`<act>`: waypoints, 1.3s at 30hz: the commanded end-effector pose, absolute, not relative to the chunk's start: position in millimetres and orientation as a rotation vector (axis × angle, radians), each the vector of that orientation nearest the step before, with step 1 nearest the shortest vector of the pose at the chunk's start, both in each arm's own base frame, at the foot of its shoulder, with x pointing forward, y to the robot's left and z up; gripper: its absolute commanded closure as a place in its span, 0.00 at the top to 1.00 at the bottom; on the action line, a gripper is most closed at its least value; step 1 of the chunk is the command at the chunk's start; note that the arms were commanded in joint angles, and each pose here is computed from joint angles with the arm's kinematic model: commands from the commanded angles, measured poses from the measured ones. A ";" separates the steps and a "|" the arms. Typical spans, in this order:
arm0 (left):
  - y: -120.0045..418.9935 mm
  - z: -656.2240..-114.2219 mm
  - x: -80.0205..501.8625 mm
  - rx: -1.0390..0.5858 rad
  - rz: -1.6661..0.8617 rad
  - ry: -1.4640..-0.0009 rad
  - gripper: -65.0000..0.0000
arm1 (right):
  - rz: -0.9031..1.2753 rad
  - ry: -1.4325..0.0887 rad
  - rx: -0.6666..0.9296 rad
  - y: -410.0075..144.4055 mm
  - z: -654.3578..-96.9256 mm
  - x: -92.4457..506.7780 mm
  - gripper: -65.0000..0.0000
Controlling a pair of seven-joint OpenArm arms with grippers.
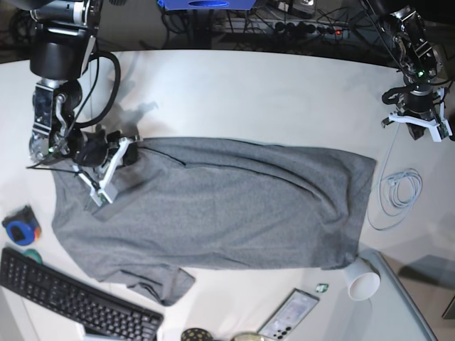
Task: Layout the t-shirt on the table in an organized manner, then fold the t-shirt properly
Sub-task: 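Release the shirt with the right gripper and regrasp a fold nearby, then grasp the shirt's collar-side corners with both grippers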
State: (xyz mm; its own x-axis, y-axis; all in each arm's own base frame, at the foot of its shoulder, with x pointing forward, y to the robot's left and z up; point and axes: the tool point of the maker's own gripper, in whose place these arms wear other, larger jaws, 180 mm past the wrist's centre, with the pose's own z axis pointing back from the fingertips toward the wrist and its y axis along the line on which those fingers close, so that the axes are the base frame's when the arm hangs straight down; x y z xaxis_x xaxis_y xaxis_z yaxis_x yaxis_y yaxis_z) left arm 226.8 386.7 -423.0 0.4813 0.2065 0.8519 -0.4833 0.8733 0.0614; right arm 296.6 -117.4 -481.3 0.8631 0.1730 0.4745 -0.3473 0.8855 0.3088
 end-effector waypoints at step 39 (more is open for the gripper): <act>342.0 -429.3 276.0 0.205 0.332 -1.016 0.54 | 0.401 -0.826 0.308 -135.9 -369.0 360.6 0.61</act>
State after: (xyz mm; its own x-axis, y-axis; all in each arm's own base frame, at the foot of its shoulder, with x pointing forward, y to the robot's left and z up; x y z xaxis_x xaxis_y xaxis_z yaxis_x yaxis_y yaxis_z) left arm 270.7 332.0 -441.8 0.5125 0.1985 0.8354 -0.3570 0.9341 -0.0029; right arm 342.2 -134.8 -392.3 0.6696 0.2356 0.7044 -0.4491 0.8838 0.1314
